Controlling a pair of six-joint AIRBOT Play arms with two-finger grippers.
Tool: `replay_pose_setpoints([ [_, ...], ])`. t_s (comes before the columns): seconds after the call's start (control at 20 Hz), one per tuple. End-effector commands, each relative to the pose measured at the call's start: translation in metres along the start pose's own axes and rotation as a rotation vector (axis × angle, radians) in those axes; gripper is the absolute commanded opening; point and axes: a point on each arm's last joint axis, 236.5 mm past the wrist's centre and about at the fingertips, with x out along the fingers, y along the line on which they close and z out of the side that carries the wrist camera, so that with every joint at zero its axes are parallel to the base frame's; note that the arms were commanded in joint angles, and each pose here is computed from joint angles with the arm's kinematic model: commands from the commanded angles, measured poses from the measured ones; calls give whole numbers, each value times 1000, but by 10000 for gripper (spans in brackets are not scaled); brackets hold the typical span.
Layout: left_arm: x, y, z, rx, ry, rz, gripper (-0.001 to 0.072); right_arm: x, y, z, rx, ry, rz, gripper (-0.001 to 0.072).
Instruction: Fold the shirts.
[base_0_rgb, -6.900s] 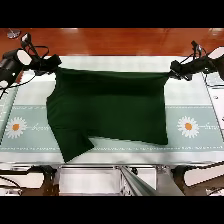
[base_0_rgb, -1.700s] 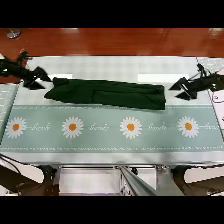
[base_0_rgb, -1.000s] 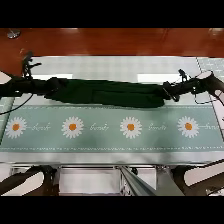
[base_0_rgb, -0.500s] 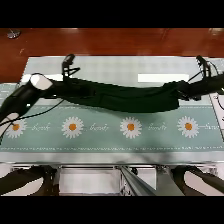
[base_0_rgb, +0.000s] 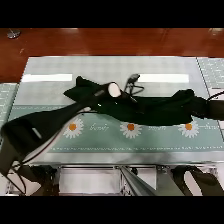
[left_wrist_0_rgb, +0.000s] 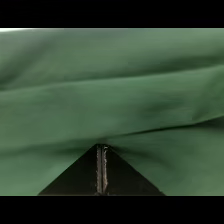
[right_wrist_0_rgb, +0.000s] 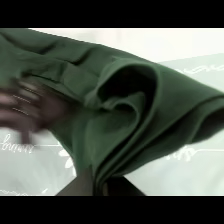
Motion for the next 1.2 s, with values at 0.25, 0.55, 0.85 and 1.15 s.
replay_pose_setpoints([
  [0.25,18,-50,-29,61,201,-111,26,-3,25,-4,-12,-21,63,29],
  [0.55,-150,101,55,-137,26,111,25,23,85,-4,-93,47,193,29],
  [0.85,-377,139,43,-149,-425,315,26,100,185,21,-243,177,289,29],
  [1.15,-388,93,-72,-157,-591,321,27,230,257,12,-288,350,327,29],
])
